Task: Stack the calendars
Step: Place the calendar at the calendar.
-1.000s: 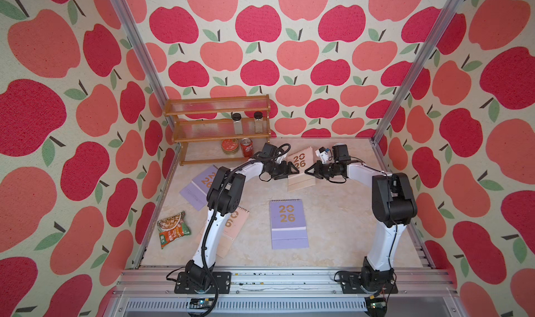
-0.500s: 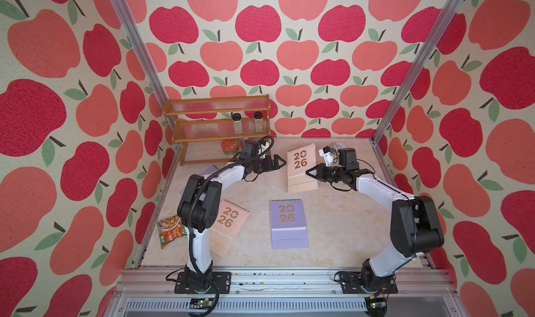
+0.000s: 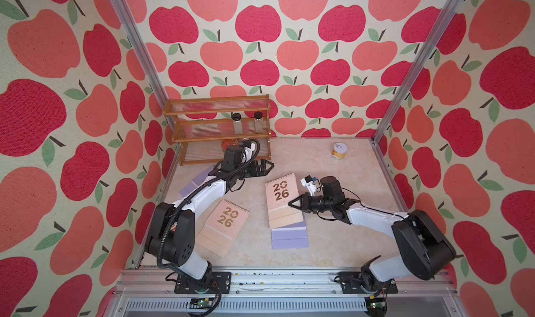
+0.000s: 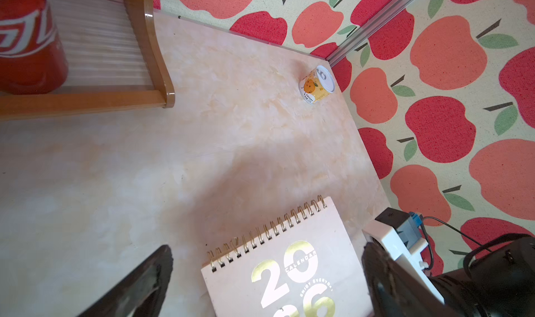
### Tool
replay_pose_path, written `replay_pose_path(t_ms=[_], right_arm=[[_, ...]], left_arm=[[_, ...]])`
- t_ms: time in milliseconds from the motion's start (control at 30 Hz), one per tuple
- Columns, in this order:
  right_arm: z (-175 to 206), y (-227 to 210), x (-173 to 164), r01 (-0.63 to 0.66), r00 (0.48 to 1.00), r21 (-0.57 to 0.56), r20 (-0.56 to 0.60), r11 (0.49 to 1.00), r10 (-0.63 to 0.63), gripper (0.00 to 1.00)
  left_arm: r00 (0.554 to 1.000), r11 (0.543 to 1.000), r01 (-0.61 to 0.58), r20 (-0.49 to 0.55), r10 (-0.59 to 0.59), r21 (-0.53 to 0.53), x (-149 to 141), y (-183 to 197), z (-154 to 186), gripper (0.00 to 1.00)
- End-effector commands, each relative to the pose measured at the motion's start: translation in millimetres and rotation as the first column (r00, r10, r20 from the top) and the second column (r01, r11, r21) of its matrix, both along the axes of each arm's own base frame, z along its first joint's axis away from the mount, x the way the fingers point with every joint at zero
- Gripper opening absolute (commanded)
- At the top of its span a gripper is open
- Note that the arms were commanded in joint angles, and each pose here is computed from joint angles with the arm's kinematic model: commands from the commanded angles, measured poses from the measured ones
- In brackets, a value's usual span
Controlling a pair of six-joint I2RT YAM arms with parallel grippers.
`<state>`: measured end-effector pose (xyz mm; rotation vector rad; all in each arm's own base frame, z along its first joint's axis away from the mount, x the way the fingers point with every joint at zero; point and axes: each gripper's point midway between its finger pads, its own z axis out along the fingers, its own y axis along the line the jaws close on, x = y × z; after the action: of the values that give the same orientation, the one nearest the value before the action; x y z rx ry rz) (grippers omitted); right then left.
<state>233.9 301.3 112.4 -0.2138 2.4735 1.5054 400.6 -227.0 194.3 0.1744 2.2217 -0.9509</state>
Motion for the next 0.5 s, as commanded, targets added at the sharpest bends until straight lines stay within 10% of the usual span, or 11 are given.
replay_pose_path(t_ms=[0,467], right_arm=[[21,9,-4,0.024,0.998,0.084,0.058,0.996,-0.029,0.00],[11,-22,-50,0.058,0.996,0.019,0.071,0.998,-0.059,0.00]], left_arm=[[1.000,1.000,-0.003,0.031,0.002,0.027,-9,8,5,1.00],[0.999,1.000,0.018,0.045,-0.018,0.014,-19,9,11,1.00]])
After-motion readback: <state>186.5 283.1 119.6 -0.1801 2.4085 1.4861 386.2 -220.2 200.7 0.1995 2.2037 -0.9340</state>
